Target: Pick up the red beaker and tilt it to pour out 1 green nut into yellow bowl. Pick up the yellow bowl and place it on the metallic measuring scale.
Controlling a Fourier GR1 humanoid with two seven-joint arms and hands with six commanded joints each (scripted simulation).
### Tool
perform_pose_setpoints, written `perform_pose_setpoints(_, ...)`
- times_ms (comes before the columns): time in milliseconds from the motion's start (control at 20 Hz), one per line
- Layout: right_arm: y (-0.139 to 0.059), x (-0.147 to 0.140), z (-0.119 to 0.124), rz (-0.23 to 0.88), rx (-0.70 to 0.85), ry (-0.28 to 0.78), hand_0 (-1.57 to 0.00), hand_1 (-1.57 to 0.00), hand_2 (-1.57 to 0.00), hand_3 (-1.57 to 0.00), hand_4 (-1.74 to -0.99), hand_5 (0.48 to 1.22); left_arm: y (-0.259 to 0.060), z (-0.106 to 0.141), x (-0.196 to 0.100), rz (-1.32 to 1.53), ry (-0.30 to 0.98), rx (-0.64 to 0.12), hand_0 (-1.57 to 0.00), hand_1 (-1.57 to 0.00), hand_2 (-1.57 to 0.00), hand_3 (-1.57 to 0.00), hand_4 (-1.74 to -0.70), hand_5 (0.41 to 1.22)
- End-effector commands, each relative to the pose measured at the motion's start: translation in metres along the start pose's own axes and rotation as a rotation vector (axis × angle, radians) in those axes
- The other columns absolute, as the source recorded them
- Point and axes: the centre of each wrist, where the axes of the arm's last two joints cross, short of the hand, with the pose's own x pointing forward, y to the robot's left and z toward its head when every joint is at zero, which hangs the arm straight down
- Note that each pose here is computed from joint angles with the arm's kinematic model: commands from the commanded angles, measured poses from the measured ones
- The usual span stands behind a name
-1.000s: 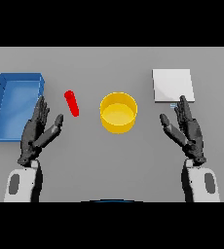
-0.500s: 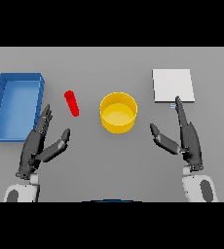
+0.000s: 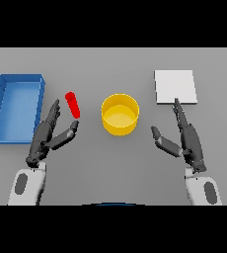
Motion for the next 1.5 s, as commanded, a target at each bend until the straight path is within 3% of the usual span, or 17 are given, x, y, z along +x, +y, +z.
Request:
perform_pose_setpoints(0,-0.003,0.001,0.0,-0.003,-0.006,-0.011,0.0,0.0,0.0,0.0,-1.219,0.626,0.006,-0.008,-0.004,-0.02,0.011,0.005,0.0,0.0,0.0,0.0,-1.18,0.648)
perform_pose_setpoints(350,-0.004,-0.003,0.001,0.008,-0.002,-0.004,0.0,0.0,0.0,0.0,-1.218,0.626,-0.002,-0.054,-0.004,-0.037,-0.026,-0.048,0.0,0.0,0.0,0.0,-1.2,0.646)
perform_pose_setpoints(800,-0.002,-0.001,0.003,-0.017,-0.005,0.014,0.0,0.0,0.0,0.0,-1.24,0.639,-0.012,-0.089,-0.002,-0.082,0.001,-0.026,0.0,0.0,0.0,0.0,-1.21,0.673)
perform_pose_setpoints(1100,-0.009,0.002,-0.001,-0.019,-0.023,0.026,0.0,0.0,0.0,0.0,-1.246,0.646,-0.017,-0.104,-0.011,0.02,-0.05,-0.004,0.0,0.0,-0.01,0.0,-1.3,0.719)
perform_pose_setpoints(1150,-0.01,0.0,0.002,-0.017,-0.025,0.015,0.0,0.0,0.0,0.0,-1.244,0.644,-0.02,-0.104,-0.018,0.029,-0.038,0.0,0.0,-0.01,-0.05,-0.04,-1.33,0.738)
perform_pose_setpoints(1250,-0.011,0.001,0.002,-0.015,-0.021,0.01,0.0,0.0,0.0,0.0,-1.24,0.645,-0.029,-0.108,-0.021,0.051,-0.046,0.012,-0.21,-0.23,-0.29,-0.25,-1.4,0.787)
perform_pose_setpoints(1350,-0.005,0.002,0.005,-0.022,-0.014,0.005,0.0,0.0,0.0,0.0,-1.237,0.648,-0.031,-0.11,-0.019,0.033,-0.053,0.06,-0.55,-0.59,-0.66,-0.73,-1.47,0.943)
perform_pose_setpoints(1450,-0.008,0.001,0.006,-0.023,-0.02,0.012,0.0,0.0,0.0,0.0,-1.239,0.648,-0.036,-0.112,-0.016,-0.038,-0.052,0.067,-0.92,-0.94,-0.99,-0.98,-1.56,1.043)
